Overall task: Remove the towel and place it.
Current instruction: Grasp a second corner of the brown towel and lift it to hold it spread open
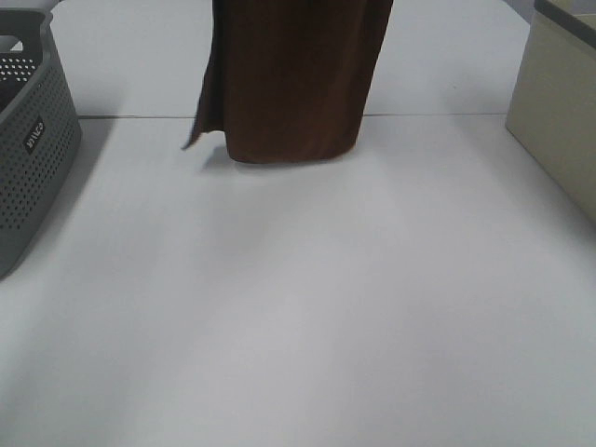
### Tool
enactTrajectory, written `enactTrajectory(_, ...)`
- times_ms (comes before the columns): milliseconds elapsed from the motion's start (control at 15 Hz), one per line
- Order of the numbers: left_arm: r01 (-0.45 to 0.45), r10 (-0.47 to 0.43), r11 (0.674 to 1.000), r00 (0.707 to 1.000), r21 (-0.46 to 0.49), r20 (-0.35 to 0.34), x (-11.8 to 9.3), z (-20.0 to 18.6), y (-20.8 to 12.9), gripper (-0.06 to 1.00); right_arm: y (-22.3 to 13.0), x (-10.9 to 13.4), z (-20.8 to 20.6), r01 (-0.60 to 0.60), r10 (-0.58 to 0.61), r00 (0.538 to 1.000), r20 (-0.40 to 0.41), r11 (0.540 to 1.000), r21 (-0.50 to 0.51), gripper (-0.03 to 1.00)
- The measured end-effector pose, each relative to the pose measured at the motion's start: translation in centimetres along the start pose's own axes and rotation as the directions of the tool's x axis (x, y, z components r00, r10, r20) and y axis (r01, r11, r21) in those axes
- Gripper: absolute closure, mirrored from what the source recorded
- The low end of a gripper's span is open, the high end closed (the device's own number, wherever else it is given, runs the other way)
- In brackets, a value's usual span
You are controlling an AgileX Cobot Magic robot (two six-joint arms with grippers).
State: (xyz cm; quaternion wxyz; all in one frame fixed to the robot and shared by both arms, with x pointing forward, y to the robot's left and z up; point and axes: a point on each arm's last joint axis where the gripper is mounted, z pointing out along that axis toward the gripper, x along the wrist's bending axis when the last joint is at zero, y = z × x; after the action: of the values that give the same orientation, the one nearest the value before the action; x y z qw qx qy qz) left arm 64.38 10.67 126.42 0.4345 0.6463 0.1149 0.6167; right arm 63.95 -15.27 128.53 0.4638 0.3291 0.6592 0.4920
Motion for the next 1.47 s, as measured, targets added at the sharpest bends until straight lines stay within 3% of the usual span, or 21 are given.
enactTrajectory(200, -0.007, 0.003, 0.999, 0.997, -0.052, -0.073, 0.9, 0.3, -0.4, 0.94, 0.8, -0.3, 0.0, -0.006, 0.008, 1.000, 0.030, 0.996, -0.090, 0.96)
enactTrajectory(600, -0.017, 0.015, 1.000, 0.988, -0.008, -0.151, 2.4, 1.7, -5.1, 0.94, -0.7, 0.2, 2.6, -0.054, 0.061, 0.997, 0.039, 0.988, -0.147, 0.96)
enactTrajectory(667, -0.029, 0.018, 0.998, 0.979, -0.051, -0.204, 2.5, 2.4, -6.1, 0.94, -0.9, 0.2, 3.4, -0.066, 0.076, 0.996, 0.046, 0.980, -0.188, 0.96)
enactTrajectory(867, -0.033, -0.002, 0.992, 0.961, -0.124, -0.275, 2.2, 3.3, -7.6, 0.94, -2.1, 0.6, 5.0, -0.071, 0.084, 0.995, 0.053, 0.972, -0.224, 0.96)
enactTrajectory(1200, -0.104, 0.045, 0.980, 0.946, -0.170, -0.320, -0.3, 6.2, -11.4, 0.94, -3.8, 1.0, 8.1, -0.070, 0.093, 0.993, 0.066, 0.956, -0.285, 0.96)
enactTrajectory(1467, -0.082, -0.001, 0.973, 0.932, -0.214, -0.363, 0.4, 7.6, -13.4, 0.94, -4.5, -0.6, 8.9, -0.092, 0.127, 0.988, 0.093, 0.945, -0.315, 0.96)
